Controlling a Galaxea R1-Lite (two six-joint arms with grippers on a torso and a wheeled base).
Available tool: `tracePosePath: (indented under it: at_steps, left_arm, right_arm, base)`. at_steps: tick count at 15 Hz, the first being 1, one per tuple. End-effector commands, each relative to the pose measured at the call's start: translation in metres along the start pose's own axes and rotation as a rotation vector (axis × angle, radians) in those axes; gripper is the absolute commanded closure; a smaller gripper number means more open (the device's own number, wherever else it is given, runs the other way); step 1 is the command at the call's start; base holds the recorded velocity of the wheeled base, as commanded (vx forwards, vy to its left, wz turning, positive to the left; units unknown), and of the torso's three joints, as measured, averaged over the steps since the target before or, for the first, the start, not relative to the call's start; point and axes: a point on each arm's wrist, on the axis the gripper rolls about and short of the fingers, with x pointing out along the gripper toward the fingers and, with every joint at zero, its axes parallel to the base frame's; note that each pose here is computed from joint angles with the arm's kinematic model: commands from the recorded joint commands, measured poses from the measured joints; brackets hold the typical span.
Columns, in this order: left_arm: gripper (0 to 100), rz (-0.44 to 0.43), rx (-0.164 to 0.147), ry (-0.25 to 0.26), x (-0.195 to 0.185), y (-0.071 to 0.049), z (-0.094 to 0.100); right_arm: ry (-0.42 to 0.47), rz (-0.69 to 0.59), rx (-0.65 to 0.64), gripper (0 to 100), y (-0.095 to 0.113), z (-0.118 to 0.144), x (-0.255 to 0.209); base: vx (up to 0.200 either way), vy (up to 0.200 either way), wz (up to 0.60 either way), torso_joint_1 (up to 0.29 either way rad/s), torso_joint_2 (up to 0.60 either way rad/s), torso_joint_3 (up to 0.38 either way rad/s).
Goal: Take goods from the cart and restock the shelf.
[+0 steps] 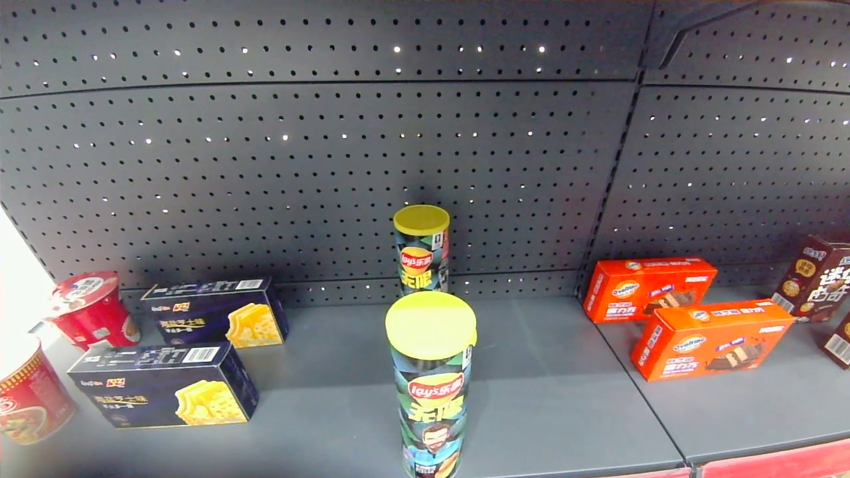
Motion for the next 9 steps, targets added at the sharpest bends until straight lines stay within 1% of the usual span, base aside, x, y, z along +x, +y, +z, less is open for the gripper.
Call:
tracePosePath:
  at_steps: [1, 2, 3, 8, 9]
  left_arm:
    - [0, -0.001, 0.000, 0.001, 0.0001, 0.0000, 0.0000]
    - [0, 0.001, 0.000, 0.001, 0.0001, 0.0000, 0.0000]
    - [0, 0.001, 0.000, 0.001, 0.0001, 0.0000, 0.0000]
    - [0, -0.002, 0.001, 0.001, 0.0001, -0.0001, 0.0000]
    - [0, -0.018, 0.005, 0.000, 0.0000, -0.0002, 0.0004]
  right_arm:
    - [0.005, 0.000, -0.001, 0, 0.0000, 0.0002, 0.0004]
    - [0.005, 0.000, -0.001, 0, 0.0000, 0.0002, 0.0004]
    - [0.005, 0.000, 0.001, 0, 0.0000, 0.0002, 0.0004]
    - [0.005, 0.002, 0.001, 0, 0.0000, 0.0002, 0.0004]
    - [0.005, 0.002, 0.001, 0, 0.0000, 0.0002, 0.0004]
  base:
    - [0.000, 0.000, 0.00, 0.000, 0.00, 0.000]
    - [0.000, 0.000, 0.00, 0.000, 0.00, 0.000]
    - [0.000, 0.000, 0.60, 0.002, 0.00, 0.002]
    - [0.000, 0.000, 0.00, 0.000, 0.00, 0.000]
    - [0.000, 0.000, 0.00, 0.000, 0.00, 0.000]
